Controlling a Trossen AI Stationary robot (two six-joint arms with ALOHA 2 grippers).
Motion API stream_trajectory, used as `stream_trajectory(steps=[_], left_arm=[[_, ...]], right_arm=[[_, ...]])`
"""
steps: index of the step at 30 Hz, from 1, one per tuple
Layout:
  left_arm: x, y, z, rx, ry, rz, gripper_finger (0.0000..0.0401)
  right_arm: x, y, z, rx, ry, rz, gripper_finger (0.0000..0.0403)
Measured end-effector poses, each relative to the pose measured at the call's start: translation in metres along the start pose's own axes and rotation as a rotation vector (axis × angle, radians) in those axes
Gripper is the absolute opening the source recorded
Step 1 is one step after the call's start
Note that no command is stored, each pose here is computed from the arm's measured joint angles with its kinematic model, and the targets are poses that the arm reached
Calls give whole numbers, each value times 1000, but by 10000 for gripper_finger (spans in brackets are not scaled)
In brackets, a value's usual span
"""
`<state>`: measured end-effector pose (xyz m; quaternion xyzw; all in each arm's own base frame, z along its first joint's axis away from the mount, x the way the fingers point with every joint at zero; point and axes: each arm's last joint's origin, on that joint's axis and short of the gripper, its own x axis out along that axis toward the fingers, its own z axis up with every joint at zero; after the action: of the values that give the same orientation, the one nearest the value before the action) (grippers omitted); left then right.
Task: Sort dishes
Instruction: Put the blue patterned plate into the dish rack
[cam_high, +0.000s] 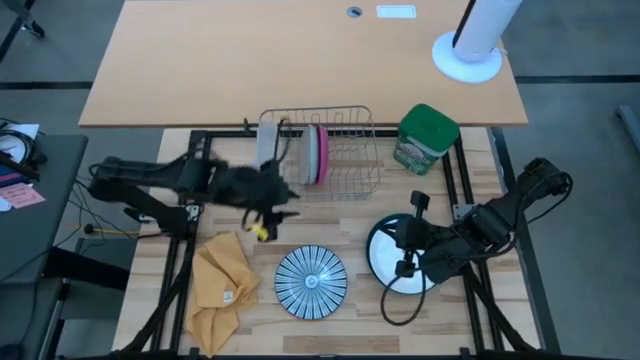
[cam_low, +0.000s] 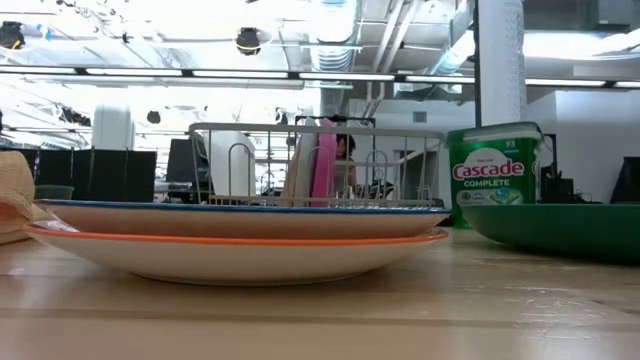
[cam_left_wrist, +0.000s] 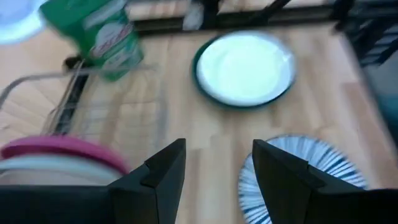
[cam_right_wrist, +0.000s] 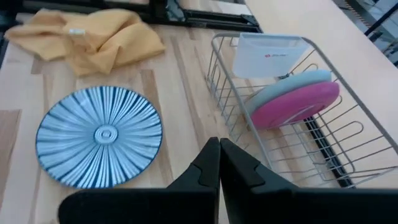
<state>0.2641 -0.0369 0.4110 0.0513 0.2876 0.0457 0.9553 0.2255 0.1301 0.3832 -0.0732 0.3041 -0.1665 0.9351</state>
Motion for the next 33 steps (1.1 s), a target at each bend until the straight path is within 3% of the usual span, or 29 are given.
stream_trajectory(steps=[4, 12, 18, 22, 27, 33], left_arm=[[-8, -18, -19, -36, -113, -18, 180], [-21, -31, -50, -102, -173, 47, 180], [-29, -38, -51, -184, -213, -11, 180], [-31, -53, -46, -158, -269, -70, 180], [-14, -80, -46, -77, -373, -129, 180], [34, -114, -75, -146, -366, -252, 180]], right_arm=[[6, -3, 9, 20, -44, -8, 13], [7, -1, 32, 4, -211, 24, 13], [4, 1, 41, -12, -286, 39, 13], [3, 2, 40, -25, -287, 44, 13], [3, 2, 41, -45, -287, 41, 13], [3, 2, 41, -44, -287, 40, 13]])
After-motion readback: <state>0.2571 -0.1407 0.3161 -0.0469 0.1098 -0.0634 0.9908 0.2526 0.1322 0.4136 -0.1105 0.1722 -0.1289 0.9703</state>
